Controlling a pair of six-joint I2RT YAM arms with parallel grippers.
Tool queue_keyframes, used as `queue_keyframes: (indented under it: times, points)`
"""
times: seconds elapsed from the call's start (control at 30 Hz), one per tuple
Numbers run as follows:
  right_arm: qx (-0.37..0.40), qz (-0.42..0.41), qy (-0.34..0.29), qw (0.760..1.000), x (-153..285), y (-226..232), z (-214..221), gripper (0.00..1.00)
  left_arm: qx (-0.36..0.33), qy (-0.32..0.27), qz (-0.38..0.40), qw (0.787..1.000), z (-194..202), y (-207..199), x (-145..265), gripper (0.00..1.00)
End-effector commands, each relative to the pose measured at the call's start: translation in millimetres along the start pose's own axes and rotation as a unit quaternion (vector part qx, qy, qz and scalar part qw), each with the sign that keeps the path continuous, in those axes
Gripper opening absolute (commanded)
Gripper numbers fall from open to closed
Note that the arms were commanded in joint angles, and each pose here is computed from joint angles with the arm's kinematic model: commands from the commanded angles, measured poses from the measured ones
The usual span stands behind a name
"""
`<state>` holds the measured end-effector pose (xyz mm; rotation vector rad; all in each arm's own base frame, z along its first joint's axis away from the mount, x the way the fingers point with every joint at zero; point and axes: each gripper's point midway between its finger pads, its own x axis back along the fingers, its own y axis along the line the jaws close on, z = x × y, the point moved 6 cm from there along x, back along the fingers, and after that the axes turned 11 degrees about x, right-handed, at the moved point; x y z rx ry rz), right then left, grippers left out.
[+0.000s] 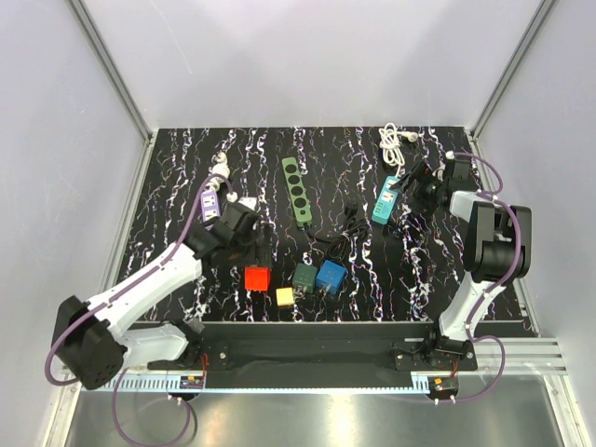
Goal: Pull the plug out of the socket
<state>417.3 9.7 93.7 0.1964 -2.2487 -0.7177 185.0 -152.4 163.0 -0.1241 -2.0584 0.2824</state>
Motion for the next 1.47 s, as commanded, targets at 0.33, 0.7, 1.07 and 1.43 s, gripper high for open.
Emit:
queue_keyframes:
  times: [0.33,0.7,1.07,1.43]
  points:
    - [0.034,0.009,-0.042,0.999,25,17,-14,1.00,0.088,-0.248,0.195,0.945,-36,-13,52,0.99]
    - [0.099,0.019,-0.051,0.994,65,94,6,1.00,0.140,-0.229,0.344,0.900,-10,-30,40,0.99]
    - [0.129,-0.068,0.013,0.989,111,162,103,1.00,0.176,-0.229,0.483,0.827,19,-29,44,0.99]
    - [0.097,-0.258,-0.005,0.961,164,141,193,1.00,0.166,-0.239,0.619,0.729,59,-13,60,0.99]
